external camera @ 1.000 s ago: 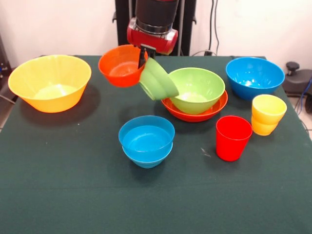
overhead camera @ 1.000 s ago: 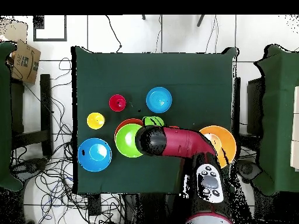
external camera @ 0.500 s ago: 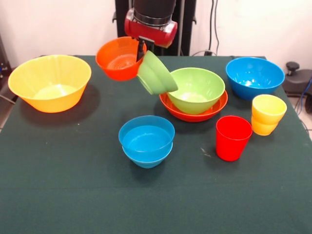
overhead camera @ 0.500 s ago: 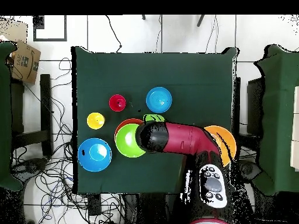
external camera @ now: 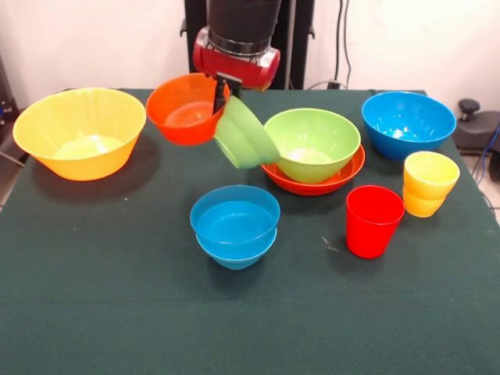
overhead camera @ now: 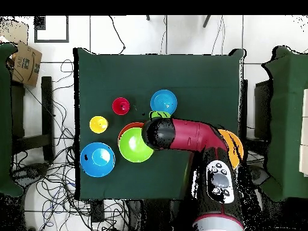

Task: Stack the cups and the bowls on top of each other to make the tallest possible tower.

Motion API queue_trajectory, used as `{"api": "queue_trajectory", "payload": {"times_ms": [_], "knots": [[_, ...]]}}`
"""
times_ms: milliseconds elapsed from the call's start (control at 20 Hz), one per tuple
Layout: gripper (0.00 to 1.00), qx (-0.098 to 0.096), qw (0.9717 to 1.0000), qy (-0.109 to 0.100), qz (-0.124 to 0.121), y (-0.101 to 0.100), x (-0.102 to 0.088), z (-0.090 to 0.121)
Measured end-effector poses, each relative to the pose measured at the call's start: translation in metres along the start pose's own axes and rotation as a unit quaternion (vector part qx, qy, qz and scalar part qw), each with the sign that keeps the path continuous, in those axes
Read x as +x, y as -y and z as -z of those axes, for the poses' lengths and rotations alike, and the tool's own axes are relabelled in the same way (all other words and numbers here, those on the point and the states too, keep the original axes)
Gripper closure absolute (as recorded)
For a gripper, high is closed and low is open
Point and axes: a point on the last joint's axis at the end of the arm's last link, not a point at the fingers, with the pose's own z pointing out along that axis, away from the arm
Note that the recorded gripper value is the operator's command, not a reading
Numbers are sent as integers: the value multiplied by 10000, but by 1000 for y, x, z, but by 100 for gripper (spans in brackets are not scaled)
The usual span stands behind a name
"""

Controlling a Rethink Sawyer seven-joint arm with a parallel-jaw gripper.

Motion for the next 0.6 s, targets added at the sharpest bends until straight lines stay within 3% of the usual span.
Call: {"api": "queue_trajectory", "payload": {"times_ms": [600], "knots": [[100, -40, 10000, 48, -48, 1, -20, -14]]}}
